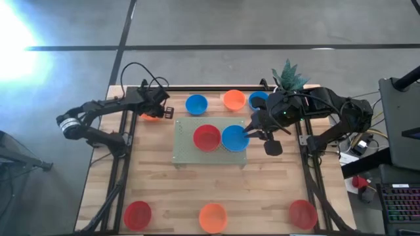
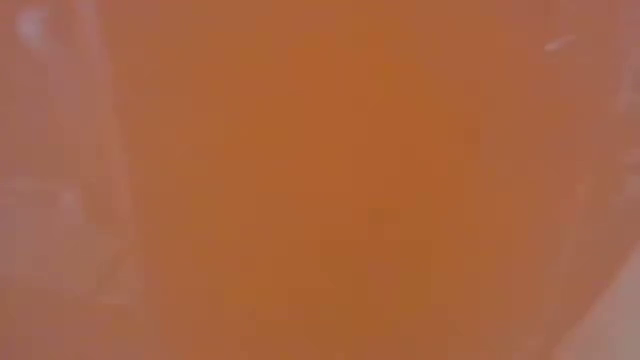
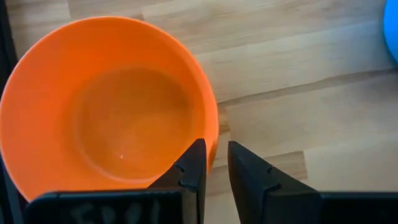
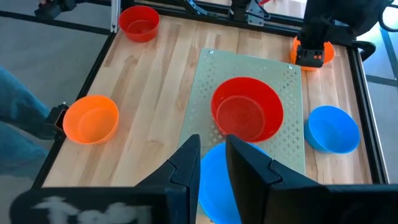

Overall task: Pick & Place Mini bowls
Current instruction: Put the top left orange bowl on the shelf, then stack the right blue bowl on top of the other blue bowl on the shelf

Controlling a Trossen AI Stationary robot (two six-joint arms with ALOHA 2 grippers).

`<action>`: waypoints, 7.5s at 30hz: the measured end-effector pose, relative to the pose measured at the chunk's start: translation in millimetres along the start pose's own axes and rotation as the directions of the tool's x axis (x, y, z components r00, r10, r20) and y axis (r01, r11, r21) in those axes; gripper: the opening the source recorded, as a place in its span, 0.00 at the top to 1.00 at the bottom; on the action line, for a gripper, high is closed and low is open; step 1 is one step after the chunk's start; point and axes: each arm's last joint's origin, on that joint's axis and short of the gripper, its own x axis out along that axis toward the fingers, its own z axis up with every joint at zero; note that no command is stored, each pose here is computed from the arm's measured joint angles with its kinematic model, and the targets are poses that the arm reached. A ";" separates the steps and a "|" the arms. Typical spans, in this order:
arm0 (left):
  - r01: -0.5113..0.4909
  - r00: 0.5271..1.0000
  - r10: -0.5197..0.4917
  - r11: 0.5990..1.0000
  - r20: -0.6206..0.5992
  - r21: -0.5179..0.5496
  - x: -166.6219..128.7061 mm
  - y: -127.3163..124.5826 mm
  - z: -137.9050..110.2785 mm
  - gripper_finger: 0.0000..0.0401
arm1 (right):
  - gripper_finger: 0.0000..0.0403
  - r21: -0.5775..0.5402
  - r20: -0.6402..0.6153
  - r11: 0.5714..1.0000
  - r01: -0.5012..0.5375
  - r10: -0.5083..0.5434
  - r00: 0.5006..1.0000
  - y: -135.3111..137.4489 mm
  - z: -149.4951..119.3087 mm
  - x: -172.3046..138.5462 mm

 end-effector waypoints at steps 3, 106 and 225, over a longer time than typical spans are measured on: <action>-0.006 1.000 0.006 1.000 -0.008 0.014 2.0 1.3 -2.5 0.85 | 0.82 0.000 0.000 1.000 0.000 0.000 1.000 0.0 0.0 0.0; 0.243 0.937 -0.249 -0.044 -0.246 0.969 -214.9 -123.6 -109.9 1.00 | 0.81 0.045 0.000 0.999 0.000 0.000 1.000 -0.1 0.1 0.2; -0.020 0.776 -0.460 0.666 0.431 0.746 -293.5 -41.2 -52.1 0.84 | 0.82 0.752 -0.579 0.250 0.610 -0.191 0.793 -191.0 -219.6 91.9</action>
